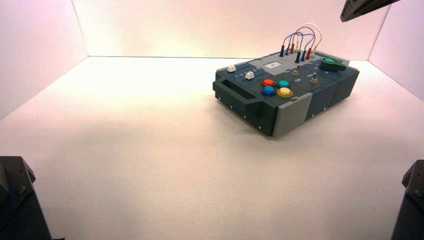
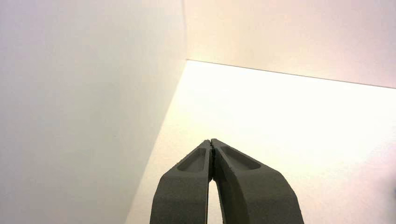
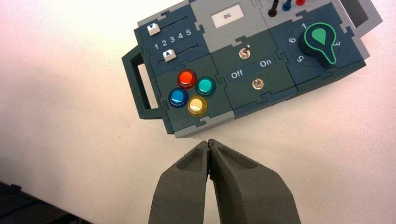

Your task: Move the left gripper to the left.

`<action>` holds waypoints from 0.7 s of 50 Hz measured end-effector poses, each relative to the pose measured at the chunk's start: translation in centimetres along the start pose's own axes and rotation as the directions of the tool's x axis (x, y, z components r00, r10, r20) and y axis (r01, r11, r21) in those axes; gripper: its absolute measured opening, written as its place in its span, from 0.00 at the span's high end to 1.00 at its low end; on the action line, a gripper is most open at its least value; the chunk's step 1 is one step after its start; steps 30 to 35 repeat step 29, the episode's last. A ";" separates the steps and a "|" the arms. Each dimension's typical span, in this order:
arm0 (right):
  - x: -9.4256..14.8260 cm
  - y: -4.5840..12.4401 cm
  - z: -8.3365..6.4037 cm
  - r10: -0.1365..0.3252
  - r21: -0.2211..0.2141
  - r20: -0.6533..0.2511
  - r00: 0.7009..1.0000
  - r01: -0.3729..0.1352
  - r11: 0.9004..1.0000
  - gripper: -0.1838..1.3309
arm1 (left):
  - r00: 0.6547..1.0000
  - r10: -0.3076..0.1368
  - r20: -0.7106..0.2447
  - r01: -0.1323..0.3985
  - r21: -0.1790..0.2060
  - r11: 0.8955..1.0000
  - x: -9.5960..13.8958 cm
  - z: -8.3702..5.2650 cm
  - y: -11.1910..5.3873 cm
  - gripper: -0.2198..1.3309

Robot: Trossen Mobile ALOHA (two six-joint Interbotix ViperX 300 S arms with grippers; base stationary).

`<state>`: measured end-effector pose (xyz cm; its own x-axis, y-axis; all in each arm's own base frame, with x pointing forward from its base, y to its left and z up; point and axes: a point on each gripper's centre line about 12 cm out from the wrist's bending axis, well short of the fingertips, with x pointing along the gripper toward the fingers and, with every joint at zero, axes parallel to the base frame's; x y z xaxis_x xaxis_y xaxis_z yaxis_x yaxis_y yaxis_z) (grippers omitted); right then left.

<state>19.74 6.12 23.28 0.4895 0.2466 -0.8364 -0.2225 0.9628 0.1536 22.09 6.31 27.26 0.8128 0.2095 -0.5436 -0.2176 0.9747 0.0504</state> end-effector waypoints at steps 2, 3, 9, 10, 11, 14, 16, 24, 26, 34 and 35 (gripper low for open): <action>-0.1 0.0 0.0 0.001 -0.002 0.006 1.000 -0.001 1.000 0.97 | 1.000 0.006 -0.003 -0.006 -0.007 1.000 0.2 0.0 0.2 0.96; -0.1 0.0 0.0 0.000 0.000 0.008 1.000 0.000 1.000 0.97 | 1.000 0.007 -0.005 -0.007 -0.010 1.000 0.3 -0.1 0.2 0.96; 0.0 0.0 -0.1 0.000 0.001 0.012 1.000 0.000 1.000 0.97 | 1.000 0.012 0.007 -0.012 -0.015 1.000 0.3 0.1 0.3 0.96; 0.0 0.0 -0.1 0.000 -0.001 0.012 1.000 0.000 1.000 0.97 | 1.000 0.012 0.007 -0.012 -0.015 1.000 0.4 0.1 0.3 0.96; 0.0 0.0 -0.1 0.000 0.000 0.012 1.000 0.000 1.000 0.97 | 1.000 0.013 0.012 -0.012 -0.017 1.000 0.3 0.1 0.3 0.96; 0.0 0.0 0.0 0.000 -0.001 0.014 1.000 0.000 1.000 0.97 | 1.000 0.013 0.013 -0.013 -0.021 1.000 0.3 0.1 0.3 0.96; 0.0 0.0 0.0 0.000 -0.001 0.014 1.000 0.000 1.000 0.97 | 1.000 0.013 0.015 -0.013 -0.021 1.000 0.3 0.2 0.4 0.96; 0.0 0.0 -0.1 0.002 0.000 0.012 1.000 -0.002 1.000 0.97 | 1.000 0.014 0.021 -0.013 -0.023 1.000 0.2 0.2 0.4 0.96; 0.0 0.0 -0.1 0.000 -0.001 0.012 1.000 0.000 1.000 0.97 | 1.000 0.015 0.021 -0.015 -0.024 1.000 0.2 0.2 0.4 0.96; -0.1 0.0 0.0 0.001 -0.002 0.015 1.000 -0.001 1.000 0.97 | 1.000 0.014 0.021 -0.013 -0.023 1.000 0.2 0.2 0.4 0.96; -0.1 0.0 0.0 0.001 -0.002 0.015 1.000 -0.001 1.000 0.97 | 1.000 0.014 0.021 -0.013 -0.023 1.000 0.2 0.2 0.4 0.96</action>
